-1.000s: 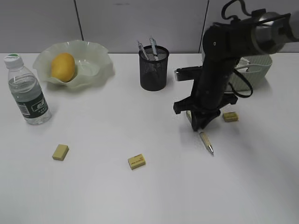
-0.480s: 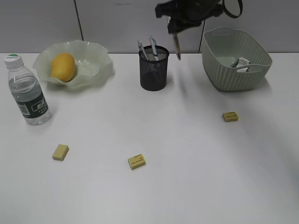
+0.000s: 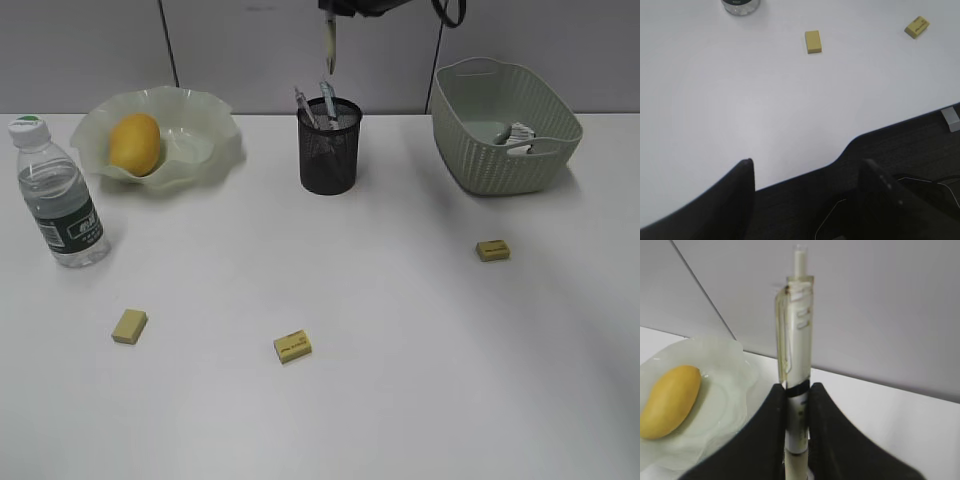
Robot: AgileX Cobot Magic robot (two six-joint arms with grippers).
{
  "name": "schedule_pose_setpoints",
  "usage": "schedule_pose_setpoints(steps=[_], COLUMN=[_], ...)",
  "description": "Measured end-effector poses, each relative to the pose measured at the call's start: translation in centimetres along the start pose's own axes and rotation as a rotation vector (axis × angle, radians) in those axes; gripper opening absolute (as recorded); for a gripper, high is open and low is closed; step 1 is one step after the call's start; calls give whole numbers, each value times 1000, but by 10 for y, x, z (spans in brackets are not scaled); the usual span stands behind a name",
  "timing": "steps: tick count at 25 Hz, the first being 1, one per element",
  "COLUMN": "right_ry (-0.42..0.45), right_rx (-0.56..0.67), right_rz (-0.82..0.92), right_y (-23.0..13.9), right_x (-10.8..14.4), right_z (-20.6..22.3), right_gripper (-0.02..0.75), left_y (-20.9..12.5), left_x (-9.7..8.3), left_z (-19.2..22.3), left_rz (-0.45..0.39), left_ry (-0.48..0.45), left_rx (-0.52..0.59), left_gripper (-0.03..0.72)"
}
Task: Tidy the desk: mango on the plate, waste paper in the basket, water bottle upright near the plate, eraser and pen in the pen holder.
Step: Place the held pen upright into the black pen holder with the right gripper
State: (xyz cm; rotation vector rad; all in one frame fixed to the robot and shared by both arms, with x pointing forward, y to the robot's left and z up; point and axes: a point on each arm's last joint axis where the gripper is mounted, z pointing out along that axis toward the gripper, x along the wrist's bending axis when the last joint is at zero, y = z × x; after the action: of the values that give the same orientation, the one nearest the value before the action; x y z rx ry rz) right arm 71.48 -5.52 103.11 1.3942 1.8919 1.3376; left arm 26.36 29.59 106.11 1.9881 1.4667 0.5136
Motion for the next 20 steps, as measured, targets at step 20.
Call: schedule_pose_setpoints(steps=[20], right_ry=[-18], right_rx=[142], right_rz=[-56], right_y=[-53], right_x=[-11], right_z=[38], right_gripper=[117], left_y=[1], left_x=[0], left_z=[0], left_rz=[0], left_ry=[-1], left_rx=[-13], left_gripper=[482])
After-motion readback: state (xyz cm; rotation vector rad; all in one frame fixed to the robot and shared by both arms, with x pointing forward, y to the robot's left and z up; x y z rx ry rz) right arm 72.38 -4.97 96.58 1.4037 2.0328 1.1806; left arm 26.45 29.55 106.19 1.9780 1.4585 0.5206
